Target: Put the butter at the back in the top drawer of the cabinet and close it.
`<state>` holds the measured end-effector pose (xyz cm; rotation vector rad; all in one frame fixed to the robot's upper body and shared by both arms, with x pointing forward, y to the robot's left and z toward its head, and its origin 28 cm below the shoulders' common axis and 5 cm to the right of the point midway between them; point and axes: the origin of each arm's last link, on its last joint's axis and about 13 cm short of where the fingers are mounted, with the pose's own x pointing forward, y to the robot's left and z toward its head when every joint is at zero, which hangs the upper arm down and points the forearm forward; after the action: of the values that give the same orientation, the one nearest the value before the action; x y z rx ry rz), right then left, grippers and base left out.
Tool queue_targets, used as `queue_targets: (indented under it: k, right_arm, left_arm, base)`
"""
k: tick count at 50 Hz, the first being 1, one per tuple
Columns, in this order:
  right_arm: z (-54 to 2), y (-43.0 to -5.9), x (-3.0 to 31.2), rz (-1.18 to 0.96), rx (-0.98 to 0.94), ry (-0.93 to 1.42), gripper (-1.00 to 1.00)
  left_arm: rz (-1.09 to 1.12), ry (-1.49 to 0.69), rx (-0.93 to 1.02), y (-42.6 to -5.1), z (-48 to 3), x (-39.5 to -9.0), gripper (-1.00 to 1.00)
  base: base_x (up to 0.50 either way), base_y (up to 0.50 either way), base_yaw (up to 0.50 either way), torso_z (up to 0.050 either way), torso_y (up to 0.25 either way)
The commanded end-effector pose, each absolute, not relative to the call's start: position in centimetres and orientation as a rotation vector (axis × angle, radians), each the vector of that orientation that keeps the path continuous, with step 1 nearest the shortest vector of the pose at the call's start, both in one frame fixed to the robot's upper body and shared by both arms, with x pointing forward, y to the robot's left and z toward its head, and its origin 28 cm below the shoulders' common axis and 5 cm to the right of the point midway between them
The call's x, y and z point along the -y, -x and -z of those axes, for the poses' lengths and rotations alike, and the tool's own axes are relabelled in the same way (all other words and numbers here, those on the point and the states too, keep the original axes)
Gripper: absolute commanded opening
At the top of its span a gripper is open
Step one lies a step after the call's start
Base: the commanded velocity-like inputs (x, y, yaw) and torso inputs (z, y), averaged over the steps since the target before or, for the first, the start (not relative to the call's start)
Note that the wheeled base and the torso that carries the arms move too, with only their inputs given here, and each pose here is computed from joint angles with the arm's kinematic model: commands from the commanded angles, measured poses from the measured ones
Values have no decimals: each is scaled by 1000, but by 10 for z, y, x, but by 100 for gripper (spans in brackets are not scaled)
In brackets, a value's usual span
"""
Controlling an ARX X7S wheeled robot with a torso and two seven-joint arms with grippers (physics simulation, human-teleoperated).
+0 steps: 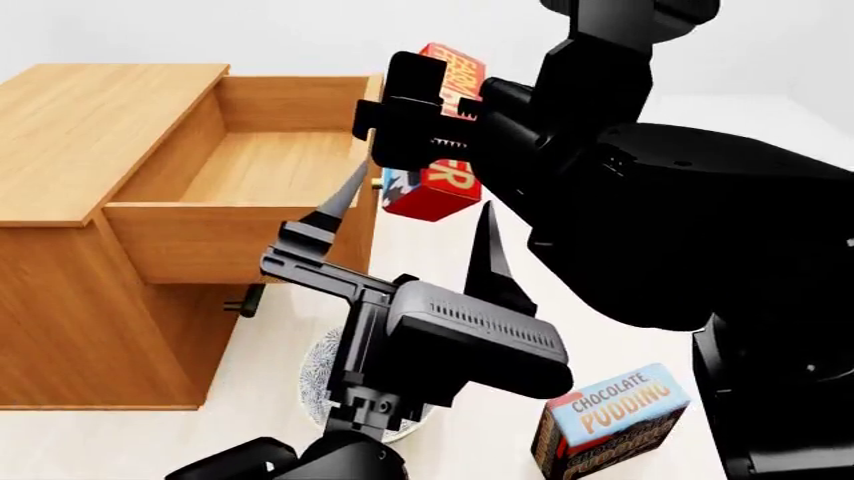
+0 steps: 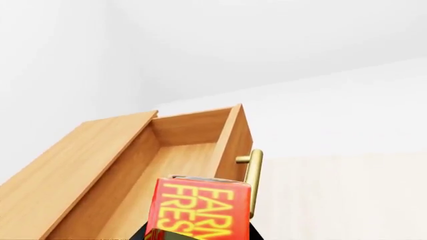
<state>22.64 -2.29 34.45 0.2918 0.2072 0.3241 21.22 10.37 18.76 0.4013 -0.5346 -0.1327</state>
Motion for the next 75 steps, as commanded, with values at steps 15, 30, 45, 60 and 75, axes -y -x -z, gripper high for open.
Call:
queue_targets:
  k: [15,30,45,60,75]
  right_arm:
    - [-348,-226,26,-329,-186,-307,-100]
    - [-350,-224,30,-337,-180,-302,100]
    - [-358,-221,42,-309,-160,-323,100]
    - [-359,-213,77,-231,-114,-360,100]
    - [-350,-219,89,-193,-117,-378,100]
  left_arm:
    - [160,-400,503,-212,-183,-101,-100]
    - [158,-399,495,-212,-182,-102,-100]
    - [123,-417,500,-218,-188,-108,-100]
    - [13,-423,524,-234,-215,-131,-100]
    - [-44,-460,531,-245,-230,-144,-100]
  base:
    - [0,0,0,1,1]
    - [0,0,0,1,1]
    - [0,0,0,1,1]
    - [0,0,0,0,1]
    - [0,0,0,1,1]
